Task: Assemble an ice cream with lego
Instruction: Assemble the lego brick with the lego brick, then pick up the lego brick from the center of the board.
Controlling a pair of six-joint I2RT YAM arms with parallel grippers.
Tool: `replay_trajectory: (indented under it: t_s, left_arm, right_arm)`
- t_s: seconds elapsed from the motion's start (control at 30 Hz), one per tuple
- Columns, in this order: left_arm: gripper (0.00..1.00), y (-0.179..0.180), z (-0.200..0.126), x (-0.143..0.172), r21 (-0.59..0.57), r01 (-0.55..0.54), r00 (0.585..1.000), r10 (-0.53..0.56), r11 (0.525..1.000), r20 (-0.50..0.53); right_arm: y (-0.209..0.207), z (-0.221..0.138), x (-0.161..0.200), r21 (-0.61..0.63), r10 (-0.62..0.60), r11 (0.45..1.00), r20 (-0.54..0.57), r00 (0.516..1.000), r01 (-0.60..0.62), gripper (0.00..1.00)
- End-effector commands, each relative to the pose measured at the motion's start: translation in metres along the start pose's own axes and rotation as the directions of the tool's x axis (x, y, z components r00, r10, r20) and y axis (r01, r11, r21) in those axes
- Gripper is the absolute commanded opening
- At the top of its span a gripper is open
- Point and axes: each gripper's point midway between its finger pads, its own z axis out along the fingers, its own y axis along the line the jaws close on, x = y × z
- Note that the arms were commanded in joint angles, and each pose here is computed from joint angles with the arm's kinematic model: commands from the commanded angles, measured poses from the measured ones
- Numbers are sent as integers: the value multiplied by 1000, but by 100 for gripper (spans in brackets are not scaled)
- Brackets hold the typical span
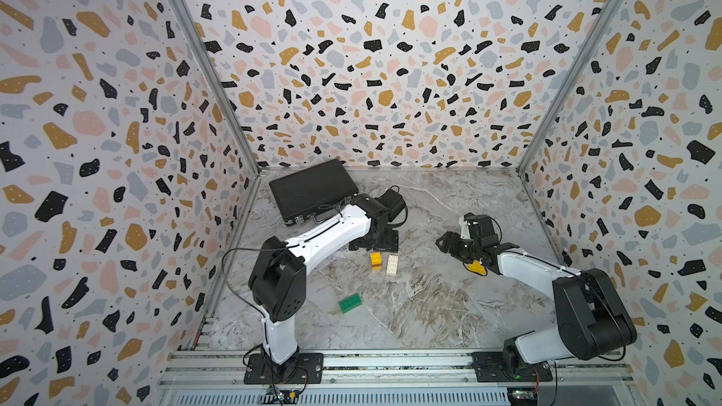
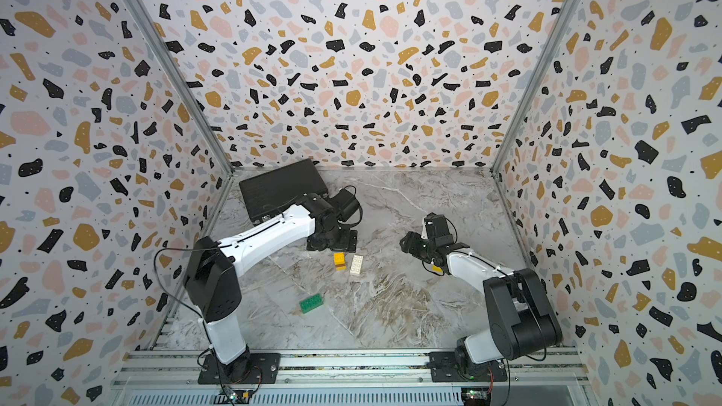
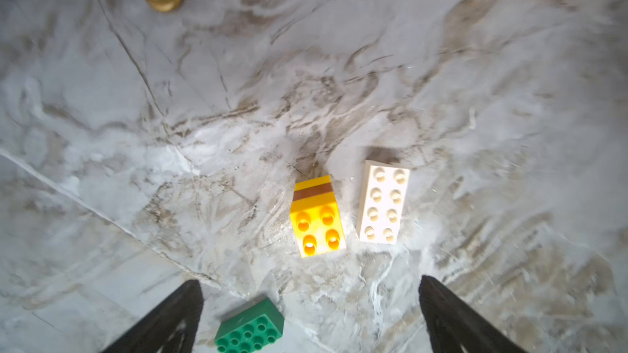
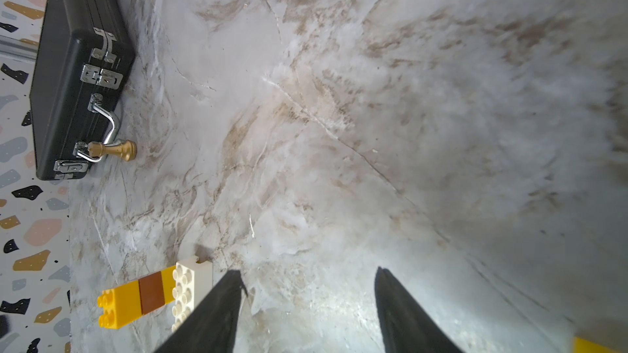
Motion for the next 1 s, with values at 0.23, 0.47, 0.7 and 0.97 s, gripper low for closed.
replay_trajectory:
  t_s: [0.23, 0.47, 0.7, 0.97]
  left_arm:
    - [99, 55, -34, 92, 45, -310, 949, 312, 950, -50]
    - [99, 56, -15, 120, 105, -305, 945, 314, 947, -89]
    - [94, 58, 35, 140, 72, -214, 940, 225, 974, -256]
    - [94, 57, 57, 148, 95, -108, 962, 128, 990, -243]
  right_arm:
    - [31, -5, 5, -13, -124, 992, 20, 992, 124, 66]
    - [51, 14, 27, 11, -221, 975, -82, 972, 222, 64]
    - [49, 12, 30, -4, -224, 975, -66, 972, 224, 64]
    - [53, 19, 28, -16, -228, 974, -63, 972, 228, 65]
